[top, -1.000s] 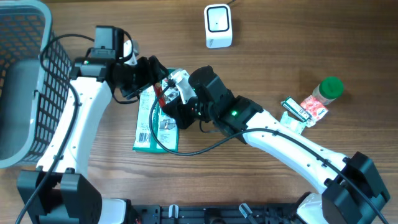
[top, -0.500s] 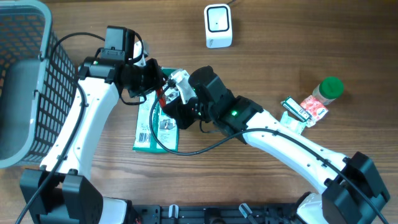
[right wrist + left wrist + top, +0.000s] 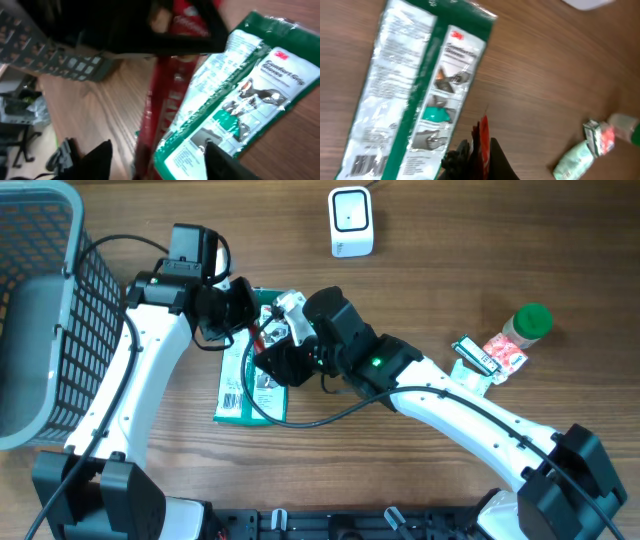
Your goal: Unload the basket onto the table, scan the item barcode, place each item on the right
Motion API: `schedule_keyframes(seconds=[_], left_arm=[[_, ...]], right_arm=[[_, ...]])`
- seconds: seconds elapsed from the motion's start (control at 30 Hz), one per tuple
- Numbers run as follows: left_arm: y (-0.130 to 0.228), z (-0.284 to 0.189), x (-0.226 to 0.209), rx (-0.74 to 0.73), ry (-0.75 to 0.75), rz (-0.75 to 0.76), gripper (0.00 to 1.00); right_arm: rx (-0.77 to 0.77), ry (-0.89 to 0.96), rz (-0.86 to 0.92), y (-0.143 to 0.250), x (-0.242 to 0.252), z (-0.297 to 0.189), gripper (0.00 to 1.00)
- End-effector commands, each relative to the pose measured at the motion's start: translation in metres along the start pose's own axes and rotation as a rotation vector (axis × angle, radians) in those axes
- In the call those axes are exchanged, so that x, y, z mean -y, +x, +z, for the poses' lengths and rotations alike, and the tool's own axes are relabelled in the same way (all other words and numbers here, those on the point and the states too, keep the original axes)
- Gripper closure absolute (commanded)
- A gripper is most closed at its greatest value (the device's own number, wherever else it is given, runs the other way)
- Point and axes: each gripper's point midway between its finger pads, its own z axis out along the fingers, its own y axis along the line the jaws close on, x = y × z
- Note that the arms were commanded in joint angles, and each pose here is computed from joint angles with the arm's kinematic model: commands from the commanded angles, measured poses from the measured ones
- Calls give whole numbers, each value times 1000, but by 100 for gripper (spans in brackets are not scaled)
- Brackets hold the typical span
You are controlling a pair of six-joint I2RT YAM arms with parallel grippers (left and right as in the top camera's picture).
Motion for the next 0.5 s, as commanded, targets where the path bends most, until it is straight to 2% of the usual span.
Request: schedule_keyframes(seconds=[0.0, 0.1, 0.23, 0.47], left_arm=[[-7, -4, -25, 64, -142, -142, 96], [-3, -6, -41, 66, -220, -167, 96], [15, -16, -75, 27, -402, -198, 96], [34, -13, -90, -61, -483, -214, 96]], right_arm=[[10, 45, -111, 0, 9, 4, 32], [11, 44, -143, -1, 9, 4, 28], [-32, -16, -130, 9, -1, 4, 28], [-127, -100, -182, 35, -21, 5, 32]])
